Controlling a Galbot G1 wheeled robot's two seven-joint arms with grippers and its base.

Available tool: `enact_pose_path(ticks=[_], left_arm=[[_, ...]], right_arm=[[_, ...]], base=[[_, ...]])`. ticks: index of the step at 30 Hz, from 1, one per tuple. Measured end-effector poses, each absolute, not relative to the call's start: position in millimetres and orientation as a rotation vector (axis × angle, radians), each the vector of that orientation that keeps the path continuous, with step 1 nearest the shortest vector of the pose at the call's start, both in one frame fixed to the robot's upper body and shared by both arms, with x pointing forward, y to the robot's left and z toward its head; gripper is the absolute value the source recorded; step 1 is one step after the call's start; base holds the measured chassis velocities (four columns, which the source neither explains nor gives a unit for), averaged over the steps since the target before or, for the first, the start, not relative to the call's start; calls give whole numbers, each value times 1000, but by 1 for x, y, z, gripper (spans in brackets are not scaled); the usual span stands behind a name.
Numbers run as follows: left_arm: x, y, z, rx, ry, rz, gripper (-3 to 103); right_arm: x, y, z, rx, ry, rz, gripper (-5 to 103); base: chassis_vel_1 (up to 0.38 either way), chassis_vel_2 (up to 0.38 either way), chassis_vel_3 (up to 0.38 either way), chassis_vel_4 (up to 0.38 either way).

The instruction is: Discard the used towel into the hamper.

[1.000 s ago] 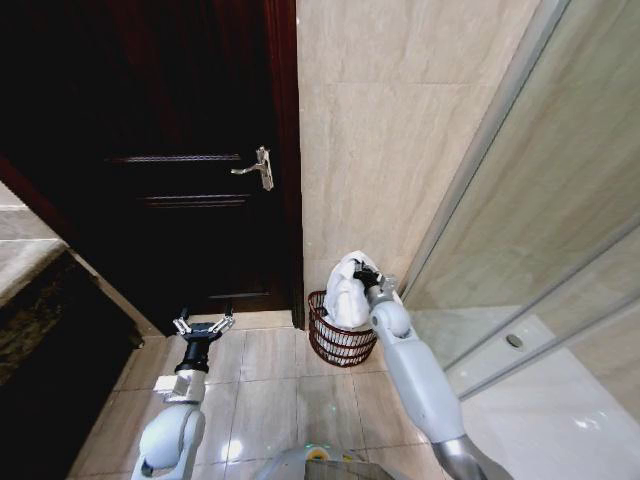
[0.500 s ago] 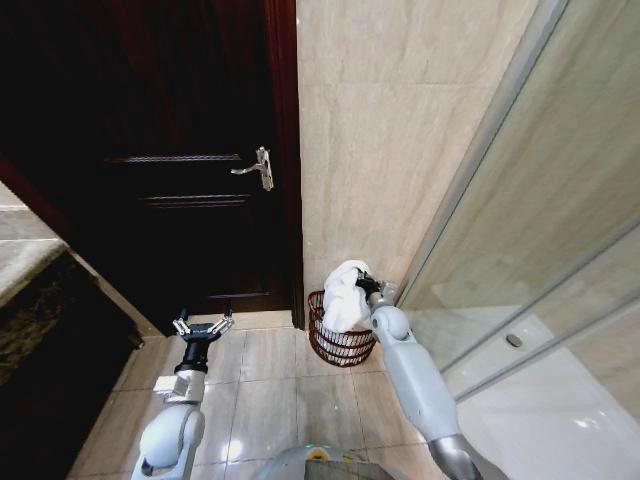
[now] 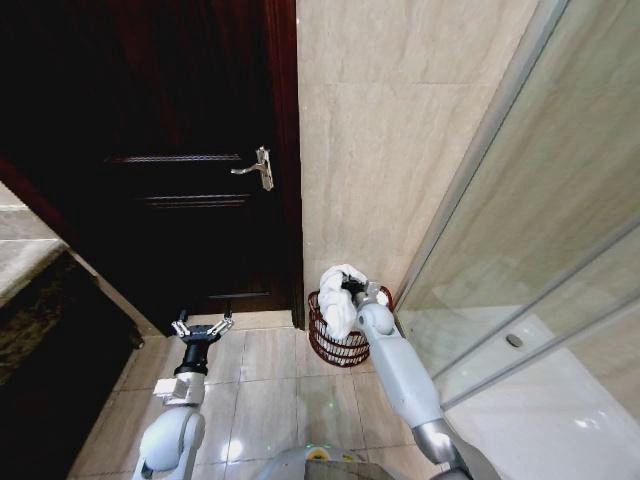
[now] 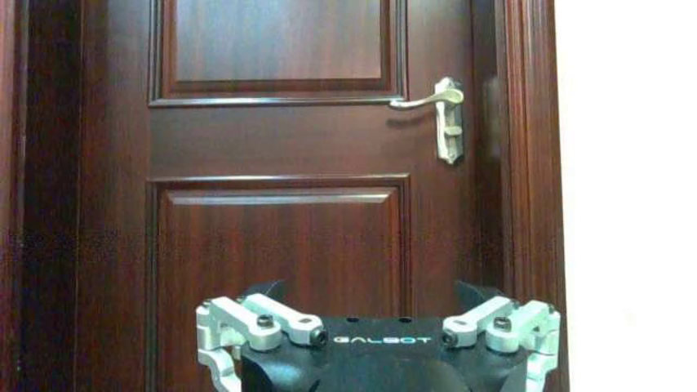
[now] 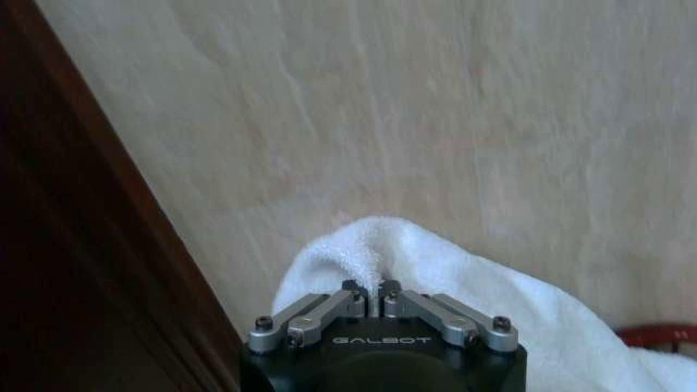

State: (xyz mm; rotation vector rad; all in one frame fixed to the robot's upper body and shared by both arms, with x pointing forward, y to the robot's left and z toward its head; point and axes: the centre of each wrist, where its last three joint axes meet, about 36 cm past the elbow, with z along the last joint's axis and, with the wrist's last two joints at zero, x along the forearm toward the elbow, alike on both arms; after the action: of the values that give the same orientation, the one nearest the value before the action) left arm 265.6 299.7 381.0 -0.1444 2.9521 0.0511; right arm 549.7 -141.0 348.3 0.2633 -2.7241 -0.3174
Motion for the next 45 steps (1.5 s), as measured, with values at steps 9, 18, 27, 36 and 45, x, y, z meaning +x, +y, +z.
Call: enact_pose_path(ticks=[9,18,27,36,45], left_arm=[[263,301,379,-158,2948,49,100],[263,302,379,-165,2949,52,100],[263,303,379,-170,2948,43,100],[262,306,379,-174,2945,35,100],[268,306,380,-163,2933,7,100]], right_arm=[[560,-172,301,137,-2567,-363,4],[556,-175,262,115,-2499,-347,4],[557,-174,248,103,-2416,-378,4],[551,-181,267,97,-2531,-352,11],[493,-200,327,170,-2885,-105,48]], base=[[0,0,0,0],[0,0,0,0],[0,0,0,0],[0,0,0,0],[0,0,0,0]])
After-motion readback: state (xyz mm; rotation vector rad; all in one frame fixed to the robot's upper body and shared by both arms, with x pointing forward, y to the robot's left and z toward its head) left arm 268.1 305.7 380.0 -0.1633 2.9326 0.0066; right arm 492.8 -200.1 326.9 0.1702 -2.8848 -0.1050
